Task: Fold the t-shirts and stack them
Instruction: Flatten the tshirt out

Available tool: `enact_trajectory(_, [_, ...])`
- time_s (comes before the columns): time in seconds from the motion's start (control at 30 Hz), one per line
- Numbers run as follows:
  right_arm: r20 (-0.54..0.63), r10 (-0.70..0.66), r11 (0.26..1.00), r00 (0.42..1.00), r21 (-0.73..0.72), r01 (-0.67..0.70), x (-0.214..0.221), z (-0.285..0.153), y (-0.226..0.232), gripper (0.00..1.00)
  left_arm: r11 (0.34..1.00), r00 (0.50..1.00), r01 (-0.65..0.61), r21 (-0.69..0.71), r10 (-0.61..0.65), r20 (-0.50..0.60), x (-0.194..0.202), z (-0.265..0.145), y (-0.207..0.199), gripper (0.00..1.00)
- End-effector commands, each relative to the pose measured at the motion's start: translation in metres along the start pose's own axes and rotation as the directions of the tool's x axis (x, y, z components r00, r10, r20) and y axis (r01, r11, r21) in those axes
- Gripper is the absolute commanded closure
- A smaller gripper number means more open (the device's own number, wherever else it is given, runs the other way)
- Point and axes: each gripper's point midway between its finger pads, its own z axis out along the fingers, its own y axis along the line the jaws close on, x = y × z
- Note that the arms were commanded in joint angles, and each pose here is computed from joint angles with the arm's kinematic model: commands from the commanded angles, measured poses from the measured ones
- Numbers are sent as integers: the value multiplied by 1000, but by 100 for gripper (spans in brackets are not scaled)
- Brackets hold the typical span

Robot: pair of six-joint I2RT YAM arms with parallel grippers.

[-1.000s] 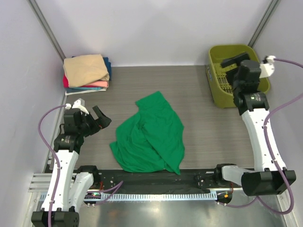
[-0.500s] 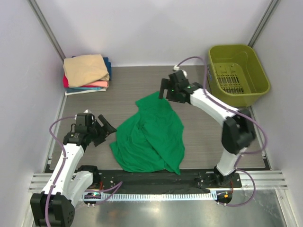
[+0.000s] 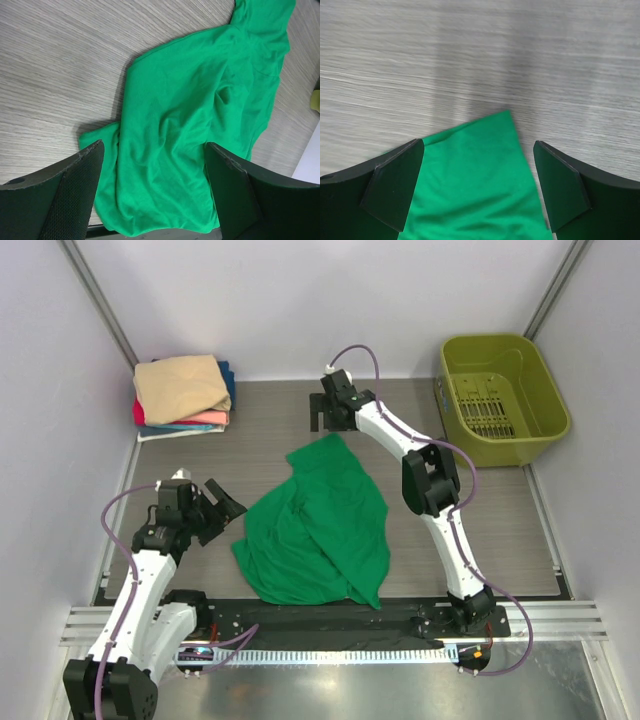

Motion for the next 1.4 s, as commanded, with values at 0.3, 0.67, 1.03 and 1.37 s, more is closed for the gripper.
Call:
enact_trajectory(0.3, [-89,-23,1000,996,6,23,27,23,-6,14,998,999,-8,65,6,32,-5,0,-12,17])
enact_trajectory(0.67, [-107,-3,998,994,-68,-4,28,21,10,99,998,999,-4,61,0,53,-7,-1,-10,17])
enact_trajectory(1.03, [285,-32,999,958,28,25,-84,-204,-36,99,999,996,15,46,-19,90,-10,-6,-6,18])
enact_trajectory(1.37, [114,58,987,992,140,-74,30,-181,-105,99,997,998,52,48,-53,18,10,16,3,21])
